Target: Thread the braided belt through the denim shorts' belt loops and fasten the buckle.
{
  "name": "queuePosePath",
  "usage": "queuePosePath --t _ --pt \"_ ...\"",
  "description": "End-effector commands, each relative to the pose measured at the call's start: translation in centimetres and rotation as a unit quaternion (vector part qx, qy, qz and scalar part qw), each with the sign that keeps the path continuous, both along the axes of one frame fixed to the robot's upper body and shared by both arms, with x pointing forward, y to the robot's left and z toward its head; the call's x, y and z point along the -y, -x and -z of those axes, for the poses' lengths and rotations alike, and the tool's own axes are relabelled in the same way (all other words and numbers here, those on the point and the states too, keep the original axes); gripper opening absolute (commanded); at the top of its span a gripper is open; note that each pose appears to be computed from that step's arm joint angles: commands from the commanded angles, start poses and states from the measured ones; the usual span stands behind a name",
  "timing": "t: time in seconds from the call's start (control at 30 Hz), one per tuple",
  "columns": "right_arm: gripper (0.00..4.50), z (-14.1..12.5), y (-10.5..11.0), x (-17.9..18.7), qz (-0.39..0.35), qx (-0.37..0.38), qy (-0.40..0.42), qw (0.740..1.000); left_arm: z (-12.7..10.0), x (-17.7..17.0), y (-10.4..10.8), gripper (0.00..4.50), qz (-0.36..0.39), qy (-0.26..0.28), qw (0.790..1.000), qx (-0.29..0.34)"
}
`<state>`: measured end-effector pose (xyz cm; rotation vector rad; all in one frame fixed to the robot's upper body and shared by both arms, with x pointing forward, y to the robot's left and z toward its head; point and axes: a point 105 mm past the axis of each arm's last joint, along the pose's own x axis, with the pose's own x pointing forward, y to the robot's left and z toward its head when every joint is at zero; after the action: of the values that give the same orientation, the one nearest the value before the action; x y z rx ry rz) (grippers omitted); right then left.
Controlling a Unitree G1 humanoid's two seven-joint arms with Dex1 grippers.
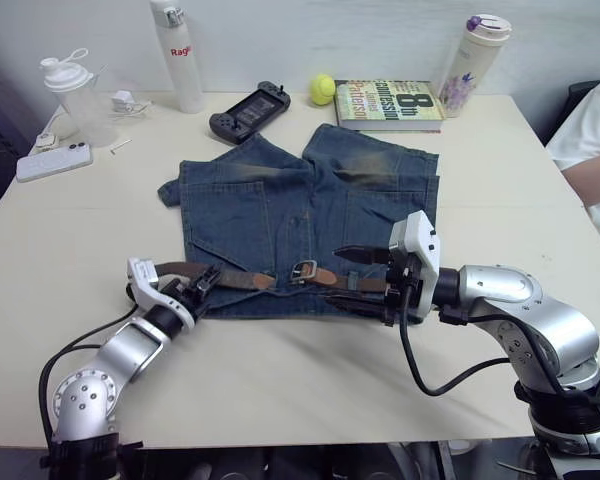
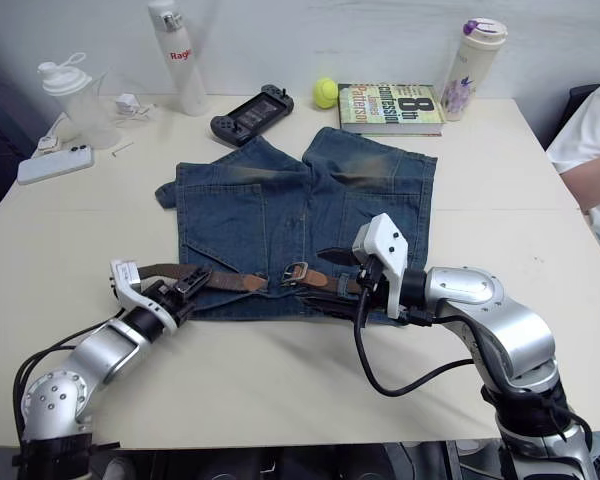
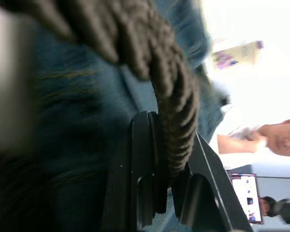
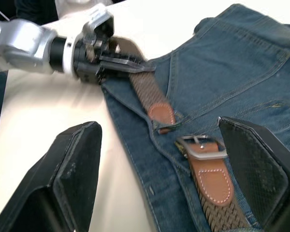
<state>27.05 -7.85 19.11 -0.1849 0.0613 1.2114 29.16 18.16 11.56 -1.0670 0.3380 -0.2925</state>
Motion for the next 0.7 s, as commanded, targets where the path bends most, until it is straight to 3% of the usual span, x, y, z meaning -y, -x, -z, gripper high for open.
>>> queuePosePath --t 0.03,0.23,0.5,0.7 --pt "4.09 -0.8 0.5 -0.4 -0.015 0.022 0.003 1.000 -3.2 0.5 1.0 0.00 0.006 0.003 1.000 0.030" --pt "4.09 -0.4 0.5 -0.8 -0.021 0.024 0.006 0.999 -5.9 1.6 0.9 0.00 -0.015 -0.007 1.000 0.022" --pt "4.09 -0.7 0.5 -0.8 -0.022 0.030 0.002 0.999 -4.1 0.2 0.7 0.00 -0.065 -0.066 0.995 -0.034" --pt "4.09 -0.8 0.5 -0.8 -0.021 0.026 -0.004 0.999 -3.8 -0.4 0.7 0.00 -0.082 -0.088 0.992 -0.033"
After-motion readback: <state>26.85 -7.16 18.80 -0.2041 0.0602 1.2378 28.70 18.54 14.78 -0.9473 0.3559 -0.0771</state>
